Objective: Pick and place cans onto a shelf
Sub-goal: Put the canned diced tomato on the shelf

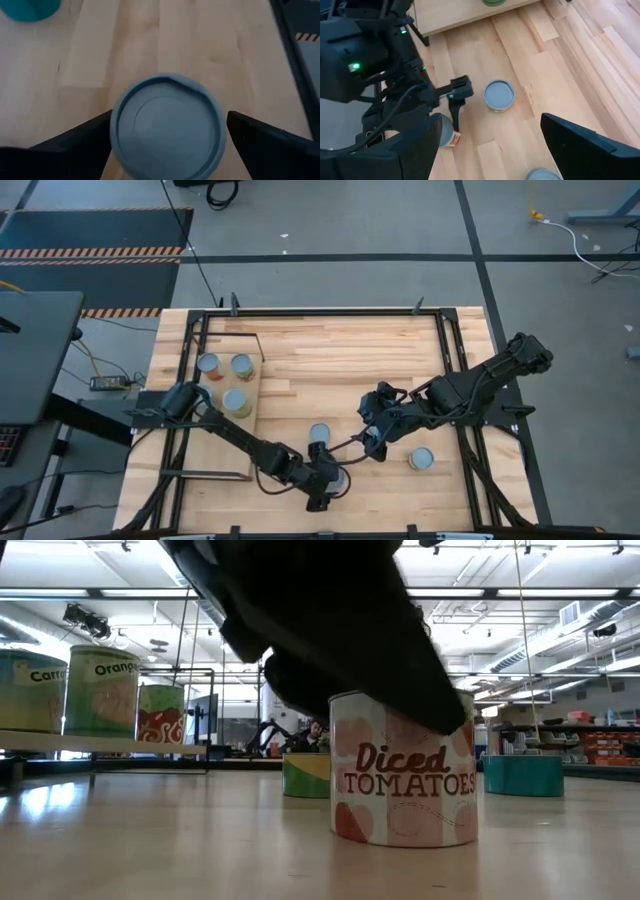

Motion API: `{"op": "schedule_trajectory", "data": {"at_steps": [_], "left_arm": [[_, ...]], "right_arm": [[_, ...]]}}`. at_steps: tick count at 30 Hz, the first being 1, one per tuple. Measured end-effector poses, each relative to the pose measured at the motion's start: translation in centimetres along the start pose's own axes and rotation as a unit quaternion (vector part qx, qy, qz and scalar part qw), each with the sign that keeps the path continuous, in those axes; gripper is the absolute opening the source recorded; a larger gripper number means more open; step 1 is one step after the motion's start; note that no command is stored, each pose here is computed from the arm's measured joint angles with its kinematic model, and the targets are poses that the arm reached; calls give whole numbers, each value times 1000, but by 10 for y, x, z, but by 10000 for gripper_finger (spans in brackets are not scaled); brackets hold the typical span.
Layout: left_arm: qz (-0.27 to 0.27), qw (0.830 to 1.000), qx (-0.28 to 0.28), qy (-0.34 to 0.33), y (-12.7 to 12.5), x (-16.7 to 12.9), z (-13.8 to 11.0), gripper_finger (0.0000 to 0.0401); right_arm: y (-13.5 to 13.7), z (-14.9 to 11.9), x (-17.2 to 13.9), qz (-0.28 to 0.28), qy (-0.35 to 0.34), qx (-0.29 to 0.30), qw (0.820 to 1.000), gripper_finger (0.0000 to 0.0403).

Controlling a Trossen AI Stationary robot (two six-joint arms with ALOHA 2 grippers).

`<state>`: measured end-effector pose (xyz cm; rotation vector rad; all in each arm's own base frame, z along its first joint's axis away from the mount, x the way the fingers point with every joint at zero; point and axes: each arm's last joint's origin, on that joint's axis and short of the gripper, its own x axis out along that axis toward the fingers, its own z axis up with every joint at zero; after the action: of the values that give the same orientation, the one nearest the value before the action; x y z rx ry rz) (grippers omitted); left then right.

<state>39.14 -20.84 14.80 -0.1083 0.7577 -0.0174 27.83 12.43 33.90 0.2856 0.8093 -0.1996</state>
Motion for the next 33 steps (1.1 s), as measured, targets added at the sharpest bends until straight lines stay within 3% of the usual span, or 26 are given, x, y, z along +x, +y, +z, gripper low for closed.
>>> {"op": "schedule_trajectory", "data": {"at_steps": [5, 10, 12, 15, 19, 23, 27, 30, 33], "left_arm": [[16, 1000, 6, 1, 7, 4, 1, 368], [25, 1000, -8, 4, 14, 6, 3, 293], [32, 999, -32, 13, 18, 1, 5, 281], [54, 996, -73, 26, 22, -19, 12, 281], [118, 983, -138, 16, 24, -69, 24, 281], [204, 948, -239, 58, 30, -120, 11, 281], [302, 891, -330, 79, 34, -168, -8, 281], [366, 850, -370, 73, 33, -193, -22, 281], [404, 827, -385, 63, 31, -208, -32, 281]], "right_arm": [[0, 0, 0, 0, -2, 2, 1000, 345], [-1, 1, 1, -6, -4, -2, 1000, 345], [-3, 2, 1, -8, -5, 0, 1000, 345], [-6, 4, 3, -13, -5, 1, 1000, 345], [-11, 8, 5, -20, -8, -6, 1000, 345], [-18, 14, 8, -30, -12, -5, 999, 345], [-26, 20, 10, -38, -17, 0, 999, 345], [-28, 22, 11, -39, -21, 5, 999, 345], [-28, 23, 11, -37, -24, 7, 999, 345]]}}
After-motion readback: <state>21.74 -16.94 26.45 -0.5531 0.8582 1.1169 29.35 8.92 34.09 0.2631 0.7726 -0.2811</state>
